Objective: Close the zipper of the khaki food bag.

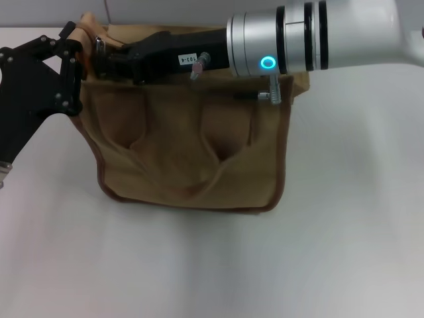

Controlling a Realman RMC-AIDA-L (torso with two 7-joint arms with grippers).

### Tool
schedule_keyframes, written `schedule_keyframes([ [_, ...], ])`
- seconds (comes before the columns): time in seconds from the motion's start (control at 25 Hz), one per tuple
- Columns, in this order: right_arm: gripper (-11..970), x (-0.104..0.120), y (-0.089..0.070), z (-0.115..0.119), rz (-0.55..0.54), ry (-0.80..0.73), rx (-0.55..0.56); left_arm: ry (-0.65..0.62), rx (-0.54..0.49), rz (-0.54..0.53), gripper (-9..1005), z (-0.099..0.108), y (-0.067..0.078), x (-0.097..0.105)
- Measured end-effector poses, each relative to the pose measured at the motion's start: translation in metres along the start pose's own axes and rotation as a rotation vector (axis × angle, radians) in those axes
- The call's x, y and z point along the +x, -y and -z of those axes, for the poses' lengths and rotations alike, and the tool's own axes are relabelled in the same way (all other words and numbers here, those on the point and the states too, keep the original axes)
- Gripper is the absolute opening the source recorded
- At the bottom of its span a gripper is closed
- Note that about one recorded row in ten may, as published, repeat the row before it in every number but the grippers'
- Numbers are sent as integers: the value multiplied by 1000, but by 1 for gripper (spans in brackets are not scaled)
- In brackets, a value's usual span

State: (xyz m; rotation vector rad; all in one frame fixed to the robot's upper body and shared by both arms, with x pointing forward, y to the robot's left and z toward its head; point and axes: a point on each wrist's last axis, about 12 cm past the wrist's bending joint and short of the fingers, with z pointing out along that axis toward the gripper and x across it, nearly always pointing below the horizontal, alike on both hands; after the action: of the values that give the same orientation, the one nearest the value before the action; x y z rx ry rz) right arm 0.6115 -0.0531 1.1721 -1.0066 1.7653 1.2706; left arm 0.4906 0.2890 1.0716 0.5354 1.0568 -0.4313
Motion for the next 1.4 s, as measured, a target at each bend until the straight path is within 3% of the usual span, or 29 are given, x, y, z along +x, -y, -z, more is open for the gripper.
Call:
schedule_keyframes([
  [0.16,18,3,0,2,5,-2,0,3,-4,0,101,0,0,0],
  [0.84,1,31,9,40,-26,80,87,-43,-92,2,115,9,-7,4],
  [1.4,-2,65,16,128,-83,219,131,-79,-123,23,126,14,-7,8],
])
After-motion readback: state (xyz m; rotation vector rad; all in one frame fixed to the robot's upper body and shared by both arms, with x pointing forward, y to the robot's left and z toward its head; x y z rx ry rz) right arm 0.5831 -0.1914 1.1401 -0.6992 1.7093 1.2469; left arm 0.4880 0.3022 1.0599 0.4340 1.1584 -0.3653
